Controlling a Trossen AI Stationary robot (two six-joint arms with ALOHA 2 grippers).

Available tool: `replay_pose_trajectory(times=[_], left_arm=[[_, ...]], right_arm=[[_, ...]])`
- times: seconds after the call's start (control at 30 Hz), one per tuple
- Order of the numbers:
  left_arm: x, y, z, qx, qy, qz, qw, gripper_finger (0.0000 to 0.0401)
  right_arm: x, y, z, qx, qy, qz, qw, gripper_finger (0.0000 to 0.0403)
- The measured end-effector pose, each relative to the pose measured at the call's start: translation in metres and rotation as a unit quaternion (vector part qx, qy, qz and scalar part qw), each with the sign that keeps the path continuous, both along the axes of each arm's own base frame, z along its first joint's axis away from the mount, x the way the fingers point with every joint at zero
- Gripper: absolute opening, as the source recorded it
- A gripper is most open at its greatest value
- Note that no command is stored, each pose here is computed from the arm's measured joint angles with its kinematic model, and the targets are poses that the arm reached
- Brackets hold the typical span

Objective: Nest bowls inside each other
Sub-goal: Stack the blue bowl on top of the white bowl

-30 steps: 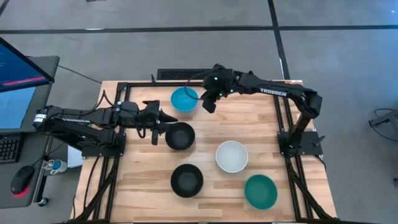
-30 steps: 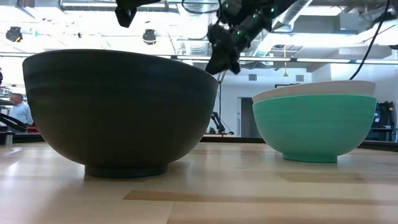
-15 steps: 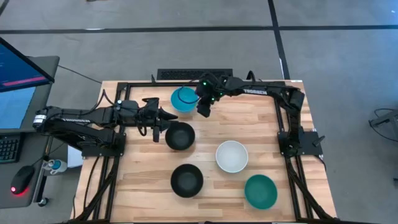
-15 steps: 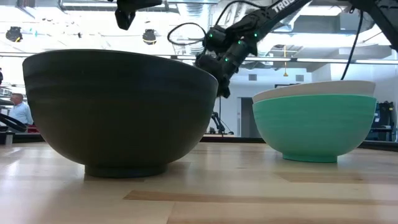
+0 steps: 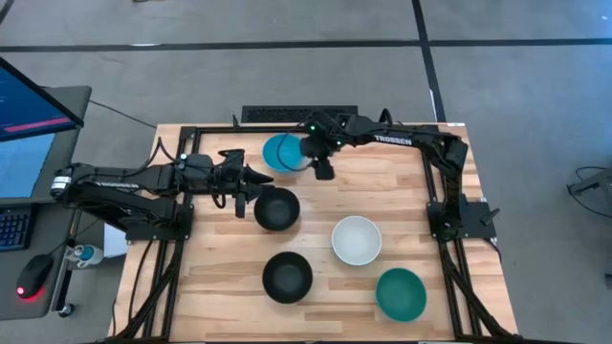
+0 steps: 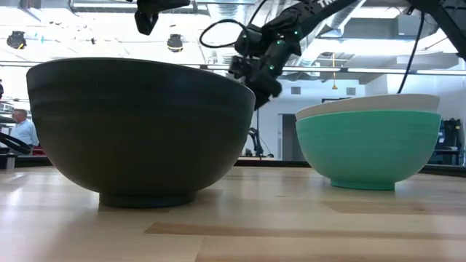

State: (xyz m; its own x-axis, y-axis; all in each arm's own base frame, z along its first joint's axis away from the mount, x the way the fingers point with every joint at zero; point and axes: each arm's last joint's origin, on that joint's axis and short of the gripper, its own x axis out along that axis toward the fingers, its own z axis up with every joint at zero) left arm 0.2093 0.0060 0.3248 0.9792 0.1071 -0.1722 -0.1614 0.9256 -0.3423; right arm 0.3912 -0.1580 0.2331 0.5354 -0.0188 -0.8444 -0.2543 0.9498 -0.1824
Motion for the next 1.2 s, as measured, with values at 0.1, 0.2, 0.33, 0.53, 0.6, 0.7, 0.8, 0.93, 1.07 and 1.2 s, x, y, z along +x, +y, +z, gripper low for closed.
replay_pose_trajectory(times=[0.1, 0.2, 0.33, 0.53, 0.6, 0.7, 0.8, 0.93, 1.07, 1.2], left_arm=[[0.0, 0.0, 0.0, 0.0, 0.0, 0.001, 1.0, 0.0115], [0.0, 0.0, 0.0, 0.002, 0.0, 0.002, 1.0, 0.0115], [0.0, 0.0, 0.0, 0.002, 0.0, 0.007, 1.0, 0.0115], [0.0, 0.0, 0.0, -0.002, -0.003, 0.008, 1.0, 0.0115], [0.0, 0.0, 0.001, -0.002, -0.007, 0.004, 1.0, 0.0115], [0.001, -0.001, 0.004, 0.003, -0.02, -0.012, 1.0, 0.0115], [0.001, -0.001, 0.004, 0.001, -0.021, -0.027, 0.999, 0.0115], [0.001, -0.001, 0.003, 0.001, -0.014, -0.026, 1.0, 0.0115], [0.0, 0.001, 0.001, 0.006, -0.005, 0.003, 1.0, 0.0115], [0.0, 0.002, -0.001, 0.01, 0.005, 0.028, 1.0, 0.0115]], right_arm=[[0.001, 0.003, -0.002, -0.038, 0.009, 0.024, 0.999, 0.0227], [0.007, 0.001, 0.004, -0.054, -0.023, 0.026, 0.998, 0.0228], [0.009, 0.0, 0.006, -0.081, -0.034, 0.052, 0.995, 0.0228], [0.008, 0.003, 0.0, -0.093, -0.024, 0.086, 0.992, 0.0228], [0.008, 0.004, -0.003, -0.089, -0.023, 0.09, 0.992, 0.0228], [0.012, 0.004, -0.018, -0.085, -0.004, 0.097, 0.992, 0.0228], [0.022, 0.004, -0.023, -0.11, -0.021, 0.102, 0.988, 0.0228], [0.024, 0.007, -0.028, -0.102, -0.014, 0.1, 0.99, 0.0228], [0.026, 0.009, -0.03, -0.104, -0.018, 0.103, 0.989, 0.0228], [0.029, 0.008, -0.028, -0.111, -0.033, 0.101, 0.988, 0.0228]])
